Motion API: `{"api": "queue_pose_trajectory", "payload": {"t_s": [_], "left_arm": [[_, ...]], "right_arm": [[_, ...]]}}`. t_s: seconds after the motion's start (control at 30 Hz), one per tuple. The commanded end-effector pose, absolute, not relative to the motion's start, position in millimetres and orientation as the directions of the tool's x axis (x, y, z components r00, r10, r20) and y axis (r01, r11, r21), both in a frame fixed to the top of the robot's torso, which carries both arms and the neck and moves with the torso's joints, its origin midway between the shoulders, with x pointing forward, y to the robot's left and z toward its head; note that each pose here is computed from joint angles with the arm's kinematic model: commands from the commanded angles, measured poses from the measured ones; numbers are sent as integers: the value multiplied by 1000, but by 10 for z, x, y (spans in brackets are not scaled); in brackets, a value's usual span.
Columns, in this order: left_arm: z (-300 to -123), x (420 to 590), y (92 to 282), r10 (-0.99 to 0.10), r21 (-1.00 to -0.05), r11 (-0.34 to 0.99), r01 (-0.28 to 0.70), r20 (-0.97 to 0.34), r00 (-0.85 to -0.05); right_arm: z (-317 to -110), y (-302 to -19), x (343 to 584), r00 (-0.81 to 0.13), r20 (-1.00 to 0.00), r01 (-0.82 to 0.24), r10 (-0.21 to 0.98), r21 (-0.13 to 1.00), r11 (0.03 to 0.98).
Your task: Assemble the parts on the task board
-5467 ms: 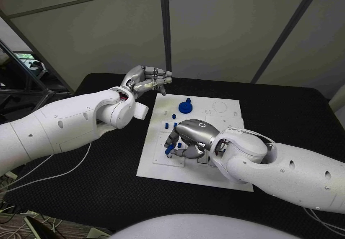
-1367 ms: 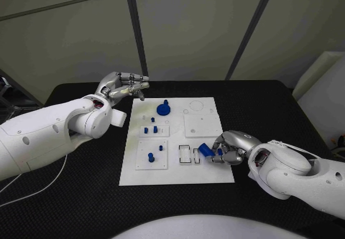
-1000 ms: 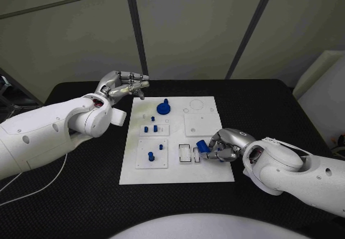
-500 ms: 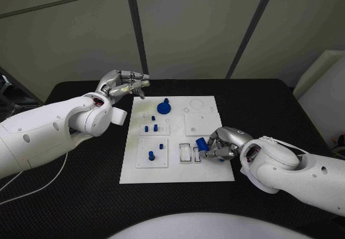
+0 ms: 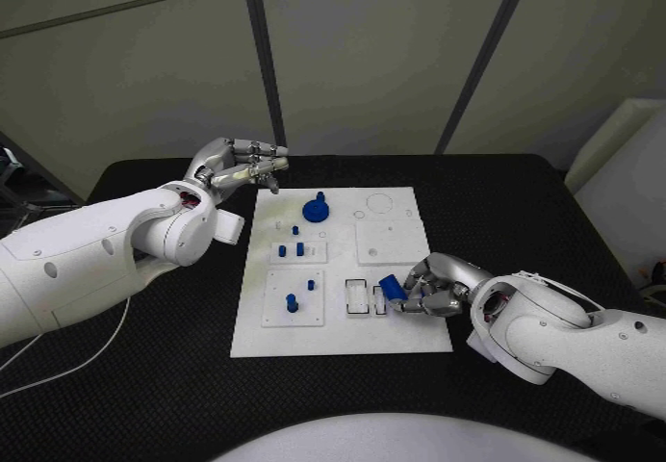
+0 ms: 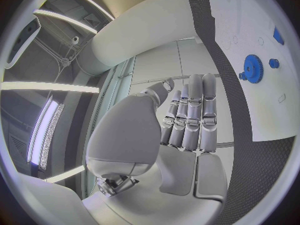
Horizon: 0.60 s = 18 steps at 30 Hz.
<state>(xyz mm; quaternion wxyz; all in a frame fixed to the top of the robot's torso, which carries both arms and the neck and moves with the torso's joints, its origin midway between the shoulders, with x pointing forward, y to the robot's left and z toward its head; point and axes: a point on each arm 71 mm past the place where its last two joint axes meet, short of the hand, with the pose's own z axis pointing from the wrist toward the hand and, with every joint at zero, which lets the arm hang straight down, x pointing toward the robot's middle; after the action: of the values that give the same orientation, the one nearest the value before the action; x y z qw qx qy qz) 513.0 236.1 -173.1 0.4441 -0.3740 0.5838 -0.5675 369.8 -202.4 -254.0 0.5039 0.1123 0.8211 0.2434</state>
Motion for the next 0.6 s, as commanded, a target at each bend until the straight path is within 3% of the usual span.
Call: {"api": "queue_pose_trajectory", "payload": {"t_s": [0.03, 0.3, 0.6], "left_arm": [[-1721, 5131, 2349, -938, -995, 70, 68, -89, -335], [-1723, 5131, 2351, -938, -995, 71, 64, -89, -335], [-1725, 5134, 2345, -938, -995, 71, 64, -88, -336]], "right_arm": [[-2509, -2013, 3674, -471, -704, -14, 532, 609, 793], [-2407, -2036, 3689, -451, -695, -23, 560, 636, 771], [-2359, -1858, 3685, -487, -675, -74, 554, 664, 744]]}}
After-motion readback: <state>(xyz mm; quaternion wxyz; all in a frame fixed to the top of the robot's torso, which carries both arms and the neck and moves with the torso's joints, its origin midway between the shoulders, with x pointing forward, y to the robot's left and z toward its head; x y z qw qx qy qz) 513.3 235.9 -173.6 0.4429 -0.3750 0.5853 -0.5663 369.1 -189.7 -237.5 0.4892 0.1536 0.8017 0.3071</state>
